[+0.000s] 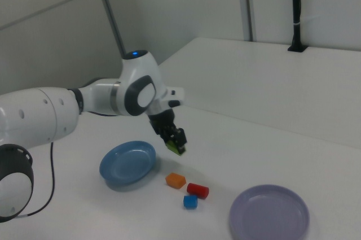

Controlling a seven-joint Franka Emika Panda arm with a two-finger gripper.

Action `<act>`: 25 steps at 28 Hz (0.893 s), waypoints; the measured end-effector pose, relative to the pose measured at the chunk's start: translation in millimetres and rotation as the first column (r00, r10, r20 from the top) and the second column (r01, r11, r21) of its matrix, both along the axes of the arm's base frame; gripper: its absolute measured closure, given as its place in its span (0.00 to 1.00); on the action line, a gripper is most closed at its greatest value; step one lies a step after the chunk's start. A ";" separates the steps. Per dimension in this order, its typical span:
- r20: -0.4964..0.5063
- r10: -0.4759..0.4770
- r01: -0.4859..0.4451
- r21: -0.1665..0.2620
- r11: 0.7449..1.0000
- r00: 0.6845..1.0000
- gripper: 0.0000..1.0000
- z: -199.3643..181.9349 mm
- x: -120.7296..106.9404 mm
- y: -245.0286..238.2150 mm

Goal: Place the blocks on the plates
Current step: 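Grasp the green block and carry it onto the light blue plate, then release the green block on the blue plate and move to the orange block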

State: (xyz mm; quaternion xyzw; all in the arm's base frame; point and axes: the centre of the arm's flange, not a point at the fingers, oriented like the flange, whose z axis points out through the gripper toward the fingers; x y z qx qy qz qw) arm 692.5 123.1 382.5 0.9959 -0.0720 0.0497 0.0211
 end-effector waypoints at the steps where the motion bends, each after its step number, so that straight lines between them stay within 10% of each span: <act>1: -0.001 0.017 -0.017 0.007 1.000 1.000 0.32 1.6 -2.4 11.2; 25: -0.125 0.219 -0.226 -0.049 0.973 0.968 0.30 -38.4 -47.0 128.7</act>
